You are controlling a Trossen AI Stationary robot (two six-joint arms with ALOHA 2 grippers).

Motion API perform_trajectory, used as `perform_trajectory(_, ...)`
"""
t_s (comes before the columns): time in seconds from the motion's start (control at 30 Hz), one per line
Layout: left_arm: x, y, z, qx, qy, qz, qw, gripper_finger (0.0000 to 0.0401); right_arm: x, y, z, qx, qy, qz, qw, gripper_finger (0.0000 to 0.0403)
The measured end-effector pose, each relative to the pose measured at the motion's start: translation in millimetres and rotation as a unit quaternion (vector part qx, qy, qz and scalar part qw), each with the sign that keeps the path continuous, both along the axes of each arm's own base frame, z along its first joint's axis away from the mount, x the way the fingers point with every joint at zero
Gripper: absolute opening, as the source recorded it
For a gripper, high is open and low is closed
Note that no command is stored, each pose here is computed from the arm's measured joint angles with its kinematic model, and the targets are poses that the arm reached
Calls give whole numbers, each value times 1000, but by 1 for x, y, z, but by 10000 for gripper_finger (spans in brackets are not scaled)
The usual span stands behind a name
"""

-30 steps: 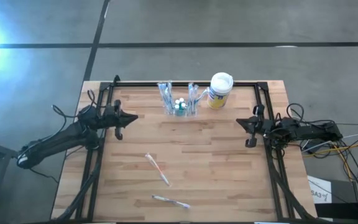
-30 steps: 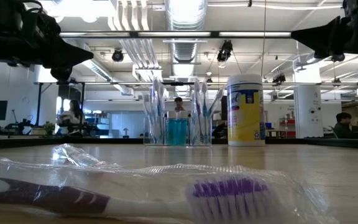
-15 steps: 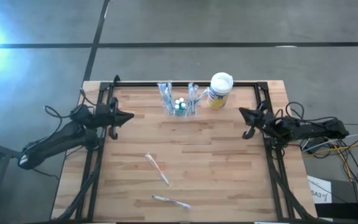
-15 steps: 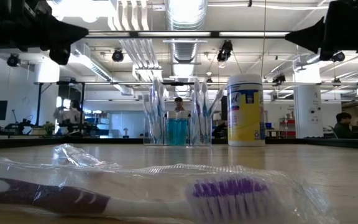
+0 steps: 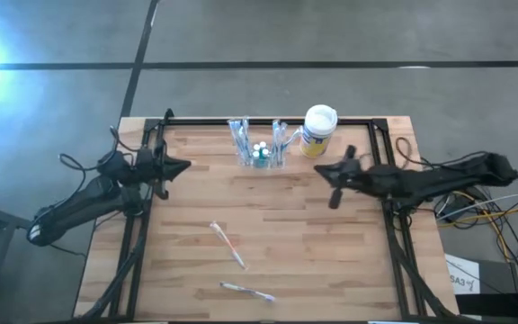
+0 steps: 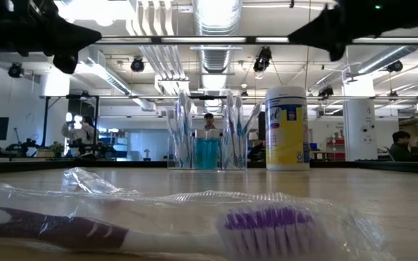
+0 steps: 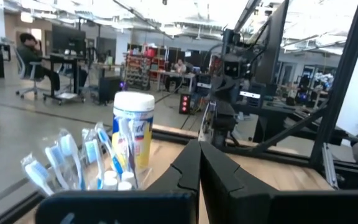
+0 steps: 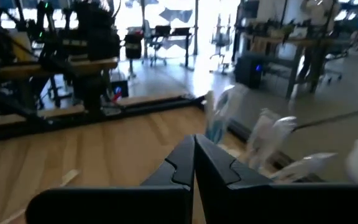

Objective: Pick & Place toothbrushing station
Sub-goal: Put the orange toothbrush into the transparent toothbrush holder

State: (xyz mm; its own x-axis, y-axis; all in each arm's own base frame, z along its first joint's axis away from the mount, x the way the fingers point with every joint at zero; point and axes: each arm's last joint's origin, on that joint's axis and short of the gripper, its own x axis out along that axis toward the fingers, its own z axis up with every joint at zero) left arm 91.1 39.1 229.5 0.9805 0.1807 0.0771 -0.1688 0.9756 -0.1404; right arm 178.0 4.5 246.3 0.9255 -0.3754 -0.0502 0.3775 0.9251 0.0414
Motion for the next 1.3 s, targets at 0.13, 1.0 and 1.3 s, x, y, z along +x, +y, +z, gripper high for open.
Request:
perform_trajectory(0.13,0,0,-4,-11,17,1,1000,7,41,8,2,23,44,17,999,9)
perform_trajectory(1.0,0,0,-17,-75,67,2,995,7,263,120,-50,151,315,78,934,172)
perform_trajectory(1.3,1,0,-21,-81,72,2,994,7,301,133,-87,206,348,87,910,215)
